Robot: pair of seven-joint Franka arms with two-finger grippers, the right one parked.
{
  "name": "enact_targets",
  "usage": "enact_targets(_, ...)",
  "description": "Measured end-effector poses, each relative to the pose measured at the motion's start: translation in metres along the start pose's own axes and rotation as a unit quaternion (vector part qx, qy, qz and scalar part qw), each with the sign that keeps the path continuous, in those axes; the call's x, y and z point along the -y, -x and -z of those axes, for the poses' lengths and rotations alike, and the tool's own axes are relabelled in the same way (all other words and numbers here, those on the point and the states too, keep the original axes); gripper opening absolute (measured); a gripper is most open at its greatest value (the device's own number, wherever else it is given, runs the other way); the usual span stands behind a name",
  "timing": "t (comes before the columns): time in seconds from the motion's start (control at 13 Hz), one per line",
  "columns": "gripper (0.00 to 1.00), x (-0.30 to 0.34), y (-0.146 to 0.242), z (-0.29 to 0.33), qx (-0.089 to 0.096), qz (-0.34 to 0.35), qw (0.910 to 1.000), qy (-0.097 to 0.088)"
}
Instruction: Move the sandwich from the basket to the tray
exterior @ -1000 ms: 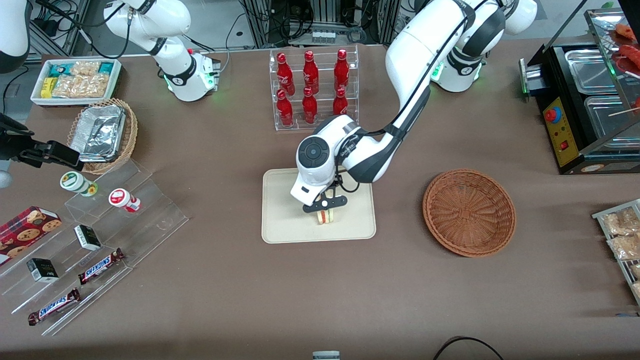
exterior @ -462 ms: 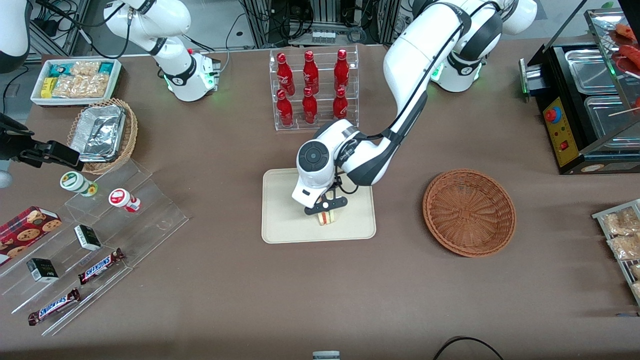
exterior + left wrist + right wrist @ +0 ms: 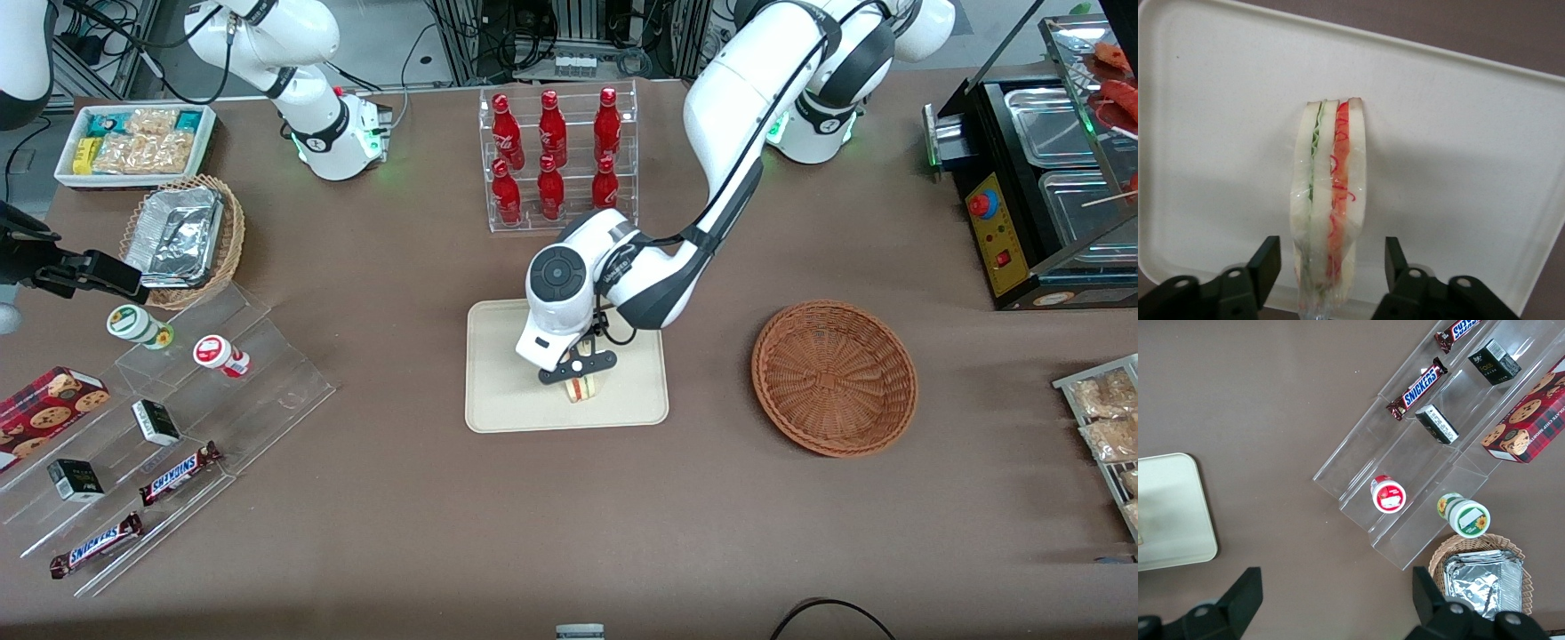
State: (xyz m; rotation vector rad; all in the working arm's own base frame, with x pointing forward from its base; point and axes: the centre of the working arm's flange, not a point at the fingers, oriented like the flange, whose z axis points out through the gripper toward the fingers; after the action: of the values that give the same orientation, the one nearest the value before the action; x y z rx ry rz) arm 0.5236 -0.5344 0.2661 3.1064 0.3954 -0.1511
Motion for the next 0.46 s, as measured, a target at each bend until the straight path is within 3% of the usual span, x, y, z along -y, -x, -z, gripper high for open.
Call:
enact_targets(0.15,0.99,0.001,-0.002,0.019,-0.005,0.002,1.0,0.004)
enact_targets(0.46,1.0,0.011,-0.004,0.076,-0.019,-0.018,0.9996,0.009)
